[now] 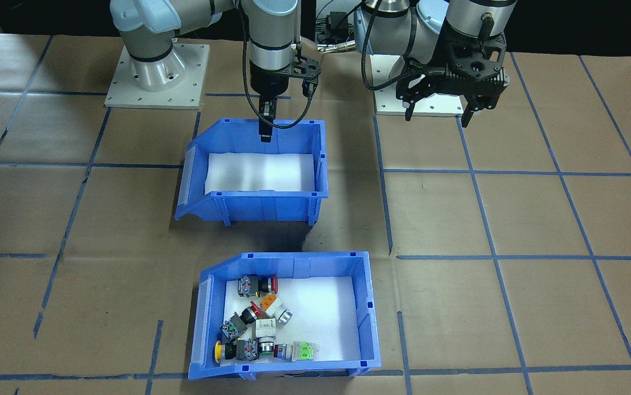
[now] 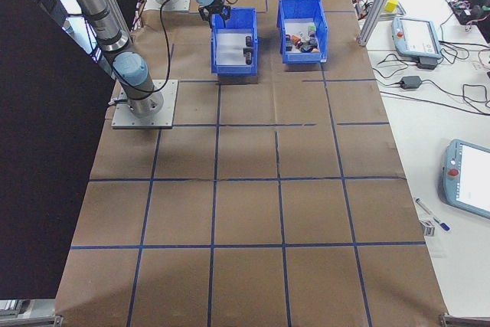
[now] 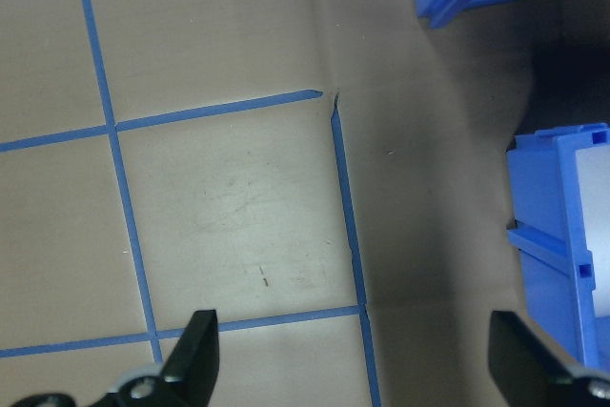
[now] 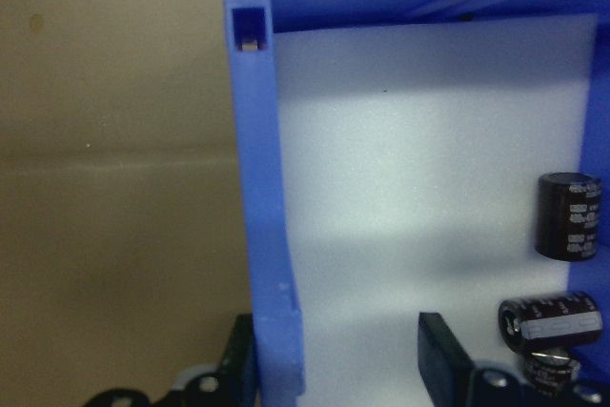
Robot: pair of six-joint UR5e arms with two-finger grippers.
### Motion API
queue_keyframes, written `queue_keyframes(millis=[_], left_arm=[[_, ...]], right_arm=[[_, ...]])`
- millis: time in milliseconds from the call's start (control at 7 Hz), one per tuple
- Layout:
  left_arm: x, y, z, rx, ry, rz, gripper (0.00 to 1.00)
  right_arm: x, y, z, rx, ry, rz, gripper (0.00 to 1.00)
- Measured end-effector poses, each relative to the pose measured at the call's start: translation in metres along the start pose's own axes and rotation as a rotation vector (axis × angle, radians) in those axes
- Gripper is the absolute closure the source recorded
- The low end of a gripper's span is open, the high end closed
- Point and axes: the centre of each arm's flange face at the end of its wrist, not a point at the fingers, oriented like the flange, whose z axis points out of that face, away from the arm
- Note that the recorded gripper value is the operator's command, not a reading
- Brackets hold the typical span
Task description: Place button box in front
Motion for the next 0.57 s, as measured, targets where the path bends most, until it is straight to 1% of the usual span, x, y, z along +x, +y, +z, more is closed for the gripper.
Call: queue_keyframes(millis=[286,429,571], left_arm=[[0.000,-0.001,0.002,-0.006,0.001,0.004,0.00],[0.000,-0.001,0.002,-0.006,0.002,0.004,0.00],[0.000,-0.002,0.003,-0.007,0.005,0.003,0.00]], right_arm=[[-0.001,0.017,-0.035,0.019,0.019,0.026,0.00],[0.011,0.028,-0.049,0.024,0.026,0.062,0.00],[0.037,0.049,-0.059,0.030,0.032,0.143,0.00]])
